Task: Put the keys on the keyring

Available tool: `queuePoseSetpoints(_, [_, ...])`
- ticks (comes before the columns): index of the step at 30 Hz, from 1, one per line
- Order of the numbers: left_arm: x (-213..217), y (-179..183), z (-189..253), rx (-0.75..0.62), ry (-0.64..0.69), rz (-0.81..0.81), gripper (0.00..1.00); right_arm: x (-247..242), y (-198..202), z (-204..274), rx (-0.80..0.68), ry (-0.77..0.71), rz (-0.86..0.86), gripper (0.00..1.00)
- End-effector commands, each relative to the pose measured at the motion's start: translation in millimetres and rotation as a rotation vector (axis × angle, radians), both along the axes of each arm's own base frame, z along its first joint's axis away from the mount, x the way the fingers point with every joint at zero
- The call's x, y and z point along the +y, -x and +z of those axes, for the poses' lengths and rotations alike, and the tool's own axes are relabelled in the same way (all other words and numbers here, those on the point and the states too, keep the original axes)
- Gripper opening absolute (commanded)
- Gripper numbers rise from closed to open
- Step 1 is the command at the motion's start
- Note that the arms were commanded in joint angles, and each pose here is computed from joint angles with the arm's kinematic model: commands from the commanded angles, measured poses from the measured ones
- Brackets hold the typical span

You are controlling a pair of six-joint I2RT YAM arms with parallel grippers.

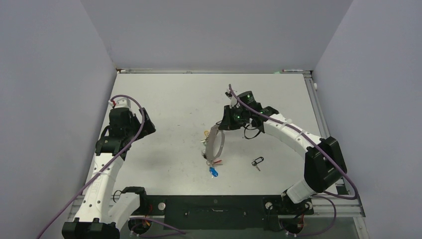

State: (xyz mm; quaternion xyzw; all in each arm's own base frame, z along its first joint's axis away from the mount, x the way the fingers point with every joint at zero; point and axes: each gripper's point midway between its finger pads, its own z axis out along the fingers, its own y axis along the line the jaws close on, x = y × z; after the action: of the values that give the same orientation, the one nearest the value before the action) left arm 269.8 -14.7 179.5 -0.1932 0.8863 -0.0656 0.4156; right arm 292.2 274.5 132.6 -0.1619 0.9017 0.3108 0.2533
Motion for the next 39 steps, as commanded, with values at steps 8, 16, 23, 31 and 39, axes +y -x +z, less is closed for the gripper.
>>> queuePoseSetpoints(8, [-1, -9, 16, -0.057, 0.002, -0.012, 0.97, 11, -19, 189, -0.259, -0.461, -0.037, 0.05])
queuePoseSetpoints(16, [-3, -9, 17, -0.060, 0.007, -0.020, 0.97, -11, -16, 216, -0.393, -0.560, -0.174, 0.05])
queuePoseSetpoints(23, [-15, -9, 26, -0.111, 0.042, -0.078, 0.97, -15, -9, 167, -0.271, -0.610, -0.264, 0.05])
queuePoseSetpoints(31, [-59, -3, 47, -0.203, 0.089, -0.264, 0.96, -23, -7, 171, -0.297, -0.600, -0.333, 0.05])
queuePoseSetpoints(39, [-129, 24, 91, -0.357, 0.200, -0.520, 0.99, -25, 4, 181, -0.291, -0.638, -0.402, 0.05])
